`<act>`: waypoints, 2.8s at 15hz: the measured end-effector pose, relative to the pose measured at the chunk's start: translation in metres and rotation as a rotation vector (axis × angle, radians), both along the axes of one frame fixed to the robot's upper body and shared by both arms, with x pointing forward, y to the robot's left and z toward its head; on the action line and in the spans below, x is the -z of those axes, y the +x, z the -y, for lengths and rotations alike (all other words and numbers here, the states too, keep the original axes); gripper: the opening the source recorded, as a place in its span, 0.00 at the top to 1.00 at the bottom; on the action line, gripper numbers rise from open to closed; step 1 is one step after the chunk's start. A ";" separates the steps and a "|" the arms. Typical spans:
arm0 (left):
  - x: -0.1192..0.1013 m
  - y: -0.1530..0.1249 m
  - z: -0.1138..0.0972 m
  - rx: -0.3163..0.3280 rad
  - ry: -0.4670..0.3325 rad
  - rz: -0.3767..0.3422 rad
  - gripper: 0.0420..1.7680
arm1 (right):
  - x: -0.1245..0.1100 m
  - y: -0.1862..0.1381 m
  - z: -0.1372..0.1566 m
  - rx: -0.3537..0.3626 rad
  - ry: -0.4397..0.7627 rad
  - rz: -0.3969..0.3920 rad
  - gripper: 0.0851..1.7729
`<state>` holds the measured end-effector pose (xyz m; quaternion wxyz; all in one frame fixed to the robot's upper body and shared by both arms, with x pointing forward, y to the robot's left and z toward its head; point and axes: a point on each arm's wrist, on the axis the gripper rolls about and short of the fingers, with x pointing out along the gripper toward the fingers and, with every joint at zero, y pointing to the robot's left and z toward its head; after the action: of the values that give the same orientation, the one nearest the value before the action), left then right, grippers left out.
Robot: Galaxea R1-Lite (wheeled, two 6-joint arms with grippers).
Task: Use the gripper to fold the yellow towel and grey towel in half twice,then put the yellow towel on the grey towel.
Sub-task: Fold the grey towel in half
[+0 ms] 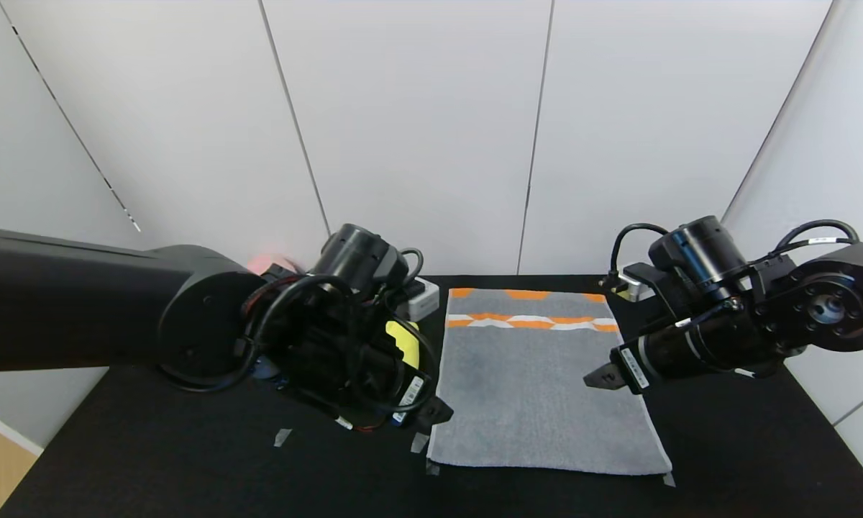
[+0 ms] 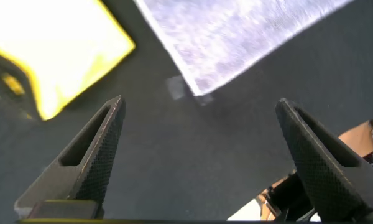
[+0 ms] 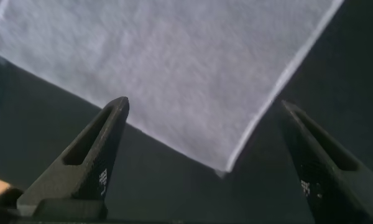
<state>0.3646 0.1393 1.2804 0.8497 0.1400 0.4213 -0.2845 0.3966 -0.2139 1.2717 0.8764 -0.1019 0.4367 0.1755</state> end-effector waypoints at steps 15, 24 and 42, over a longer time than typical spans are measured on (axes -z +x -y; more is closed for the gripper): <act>0.068 0.012 0.051 0.098 0.250 -0.108 0.03 | 0.046 -0.017 0.049 -0.080 -0.145 -0.207 0.04; 0.101 0.019 0.060 0.078 0.338 -0.128 0.03 | 0.076 -0.014 0.046 -0.088 -0.175 -0.306 0.04; 0.116 0.032 0.076 0.069 0.338 -0.124 0.03 | 0.098 -0.002 0.039 -0.091 -0.178 -0.311 0.04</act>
<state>0.3967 0.0636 1.1642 0.7763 0.2774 0.5094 -0.2466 0.3946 -0.2527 1.1738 0.7770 -0.1704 0.5757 0.1891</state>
